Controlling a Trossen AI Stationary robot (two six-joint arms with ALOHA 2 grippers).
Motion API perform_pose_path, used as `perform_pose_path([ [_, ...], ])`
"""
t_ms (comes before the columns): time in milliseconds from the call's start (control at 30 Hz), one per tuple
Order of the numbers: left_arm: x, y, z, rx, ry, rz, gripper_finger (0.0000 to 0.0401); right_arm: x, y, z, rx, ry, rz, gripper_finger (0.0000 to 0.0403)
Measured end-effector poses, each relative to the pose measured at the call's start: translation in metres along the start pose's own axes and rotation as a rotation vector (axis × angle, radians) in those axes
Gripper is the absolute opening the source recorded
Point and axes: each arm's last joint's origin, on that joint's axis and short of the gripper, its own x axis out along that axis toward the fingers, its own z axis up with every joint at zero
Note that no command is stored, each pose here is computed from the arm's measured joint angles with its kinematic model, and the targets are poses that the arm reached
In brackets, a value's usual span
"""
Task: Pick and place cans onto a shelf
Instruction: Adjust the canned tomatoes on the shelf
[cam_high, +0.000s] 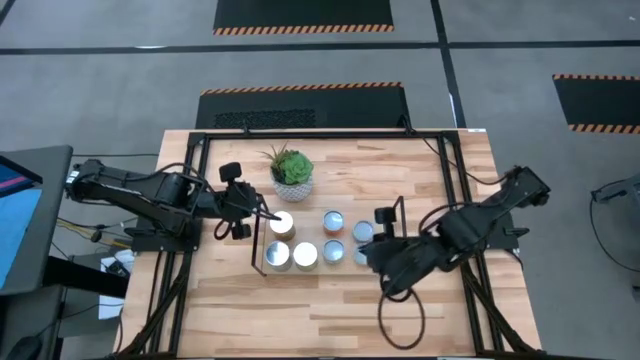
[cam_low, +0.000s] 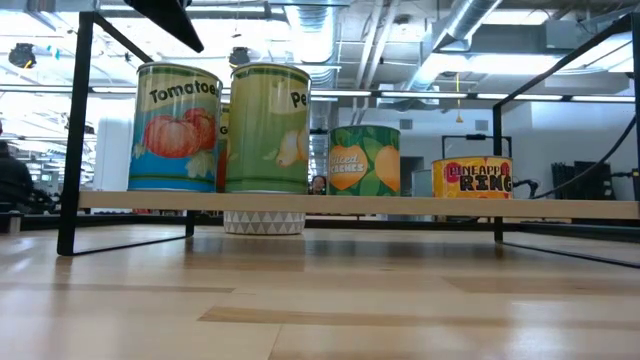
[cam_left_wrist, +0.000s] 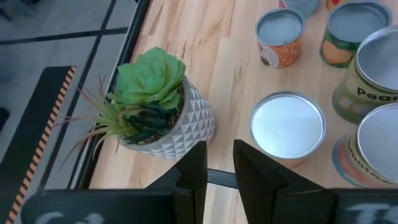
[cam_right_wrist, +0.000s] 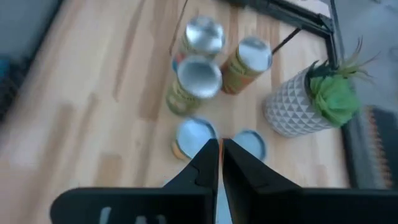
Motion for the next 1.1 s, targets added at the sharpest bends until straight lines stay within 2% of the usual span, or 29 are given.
perform_pose_path([
  [67,0.000,0.000,0.000,-0.005,0.000,0.000,0.0068,-0.007,-0.004,0.002,0.083,-0.037,0.011,0.0043],
  [167,0.001,-0.001,-0.001,-0.054,0.011,-0.015,0.0068,-0.016,-0.009,0.000,0.094,-0.044,0.055,0.0044],
  [367,0.001,-0.001,-0.001,0.111,0.010,-0.018,0.0068,-0.023,-0.018,-0.004,0.155,-0.030,0.130,0.0043],
  [500,0.001,-0.002,0.004,0.092,-0.036,-0.031,0.0068,-0.024,-0.021,-0.005,0.211,-0.008,0.168,0.0043],
  [667,0.003,-0.014,0.005,0.128,-0.026,-0.172,0.0068,-0.020,-0.019,-0.007,0.209,0.012,0.173,0.0043],
  [767,0.006,-0.028,0.005,0.131,0.003,-0.230,0.0068,-0.016,-0.017,-0.012,0.253,0.045,0.171,0.0043],
  [933,0.000,-0.050,0.018,0.177,0.002,-0.383,0.0068,-0.012,-0.014,-0.015,0.278,0.066,0.184,0.0042],
  [1100,0.003,-0.076,0.032,0.231,0.006,-0.434,0.0068,-0.016,-0.018,-0.025,0.271,0.038,0.193,0.0042],
])
